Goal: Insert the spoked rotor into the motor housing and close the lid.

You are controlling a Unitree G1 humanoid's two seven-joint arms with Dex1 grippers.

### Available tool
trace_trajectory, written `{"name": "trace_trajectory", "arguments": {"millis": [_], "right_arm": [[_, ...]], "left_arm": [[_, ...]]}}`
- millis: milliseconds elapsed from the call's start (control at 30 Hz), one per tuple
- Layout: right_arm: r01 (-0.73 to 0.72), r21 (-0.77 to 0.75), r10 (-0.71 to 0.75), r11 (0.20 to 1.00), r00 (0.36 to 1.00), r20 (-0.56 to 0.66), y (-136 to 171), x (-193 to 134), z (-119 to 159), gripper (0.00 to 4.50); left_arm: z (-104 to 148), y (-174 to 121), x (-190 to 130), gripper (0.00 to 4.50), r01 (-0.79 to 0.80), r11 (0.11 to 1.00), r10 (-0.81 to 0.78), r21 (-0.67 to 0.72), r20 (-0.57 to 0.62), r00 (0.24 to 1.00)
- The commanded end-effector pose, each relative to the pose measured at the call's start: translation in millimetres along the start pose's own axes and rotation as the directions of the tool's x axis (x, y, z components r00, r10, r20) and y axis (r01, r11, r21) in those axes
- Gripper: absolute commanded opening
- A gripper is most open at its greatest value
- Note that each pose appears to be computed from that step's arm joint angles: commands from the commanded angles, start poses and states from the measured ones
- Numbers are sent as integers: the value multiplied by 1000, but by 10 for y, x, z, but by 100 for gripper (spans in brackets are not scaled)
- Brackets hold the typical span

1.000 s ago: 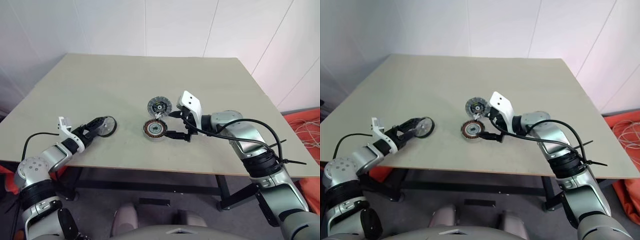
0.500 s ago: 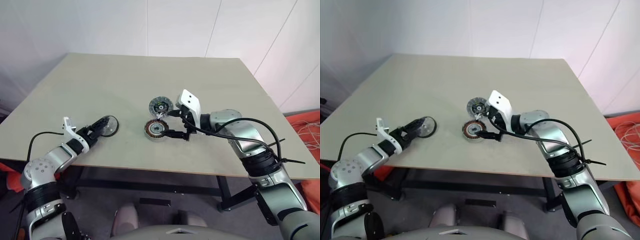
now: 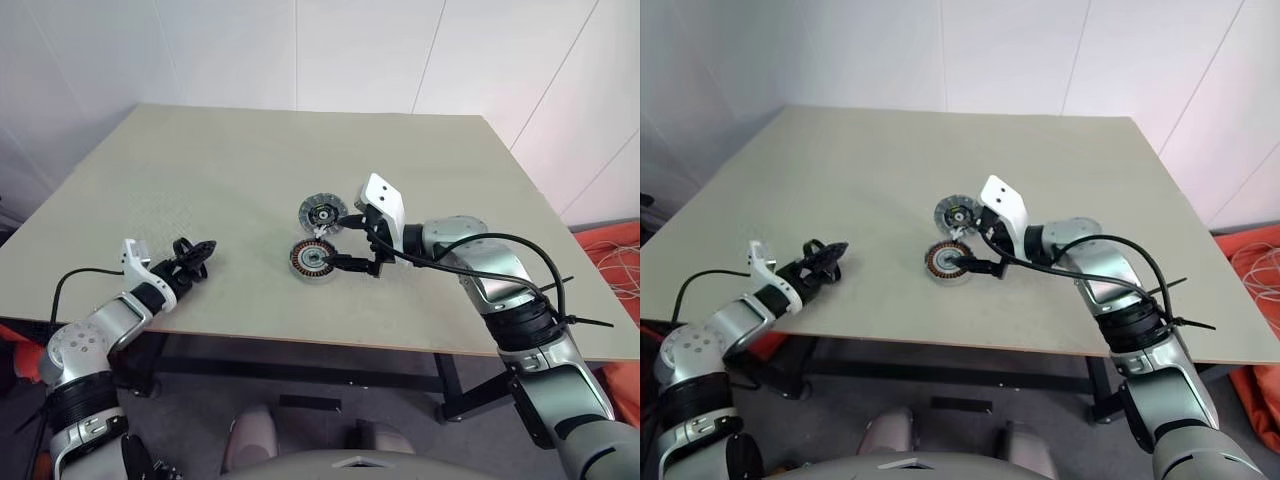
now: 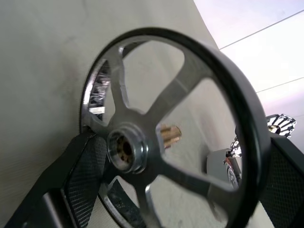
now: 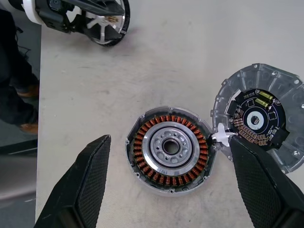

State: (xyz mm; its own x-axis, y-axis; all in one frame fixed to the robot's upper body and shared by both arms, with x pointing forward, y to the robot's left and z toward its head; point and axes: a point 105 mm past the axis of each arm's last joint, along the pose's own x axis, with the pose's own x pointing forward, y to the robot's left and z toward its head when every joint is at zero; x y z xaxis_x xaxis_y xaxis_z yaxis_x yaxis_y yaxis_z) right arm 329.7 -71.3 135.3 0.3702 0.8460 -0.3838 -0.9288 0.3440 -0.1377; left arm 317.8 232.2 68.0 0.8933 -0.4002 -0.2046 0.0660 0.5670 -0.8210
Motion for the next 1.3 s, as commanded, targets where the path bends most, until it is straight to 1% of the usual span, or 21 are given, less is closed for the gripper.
{"name": "trace_trajectory", "arguments": {"millis": [33, 167, 367, 600, 667, 800, 867, 1067, 1300], "right_arm": [[14, -36, -13, 999, 999, 37, -29, -48, 137, 449], [15, -32, -14, 999, 999, 35, -23, -49, 126, 449], [15, -30, -14, 999, 999, 37, -20, -43, 125, 449], [15, -25, -14, 1000, 999, 36, -17, -46, 113, 449], [15, -23, -14, 1000, 999, 35, -16, -50, 106, 449], [13, -21, -12, 1000, 999, 36, -12, -50, 108, 449], [9, -21, -8, 1000, 999, 36, -6, -49, 108, 449], [7, -22, -6, 1000, 999, 35, 0, -51, 116, 449], [16, -19, -16, 1000, 999, 34, 1, -77, 114, 449]], "left_arm": [[136, -180, 49, 450, 64, 997, -65, 41, 34, 997], [179, -348, 72, 450, 123, 990, -125, 68, 25, 992], [228, -517, 52, 450, 174, 980, -177, 102, 22, 984], [278, -665, -104, 450, 226, 968, -232, 107, 47, 972], [299, -642, -173, 450, 214, 971, -222, 105, 60, 973], [349, -341, -266, 450, 91, 992, -100, 88, 103, 990], [355, -244, -282, 450, 66, 996, -72, 58, 121, 990], [221, -172, -151, 450, 84, 995, -79, -46, 116, 990], [76, -102, 17, 450, 114, 974, -92, -197, 120, 989]]}}
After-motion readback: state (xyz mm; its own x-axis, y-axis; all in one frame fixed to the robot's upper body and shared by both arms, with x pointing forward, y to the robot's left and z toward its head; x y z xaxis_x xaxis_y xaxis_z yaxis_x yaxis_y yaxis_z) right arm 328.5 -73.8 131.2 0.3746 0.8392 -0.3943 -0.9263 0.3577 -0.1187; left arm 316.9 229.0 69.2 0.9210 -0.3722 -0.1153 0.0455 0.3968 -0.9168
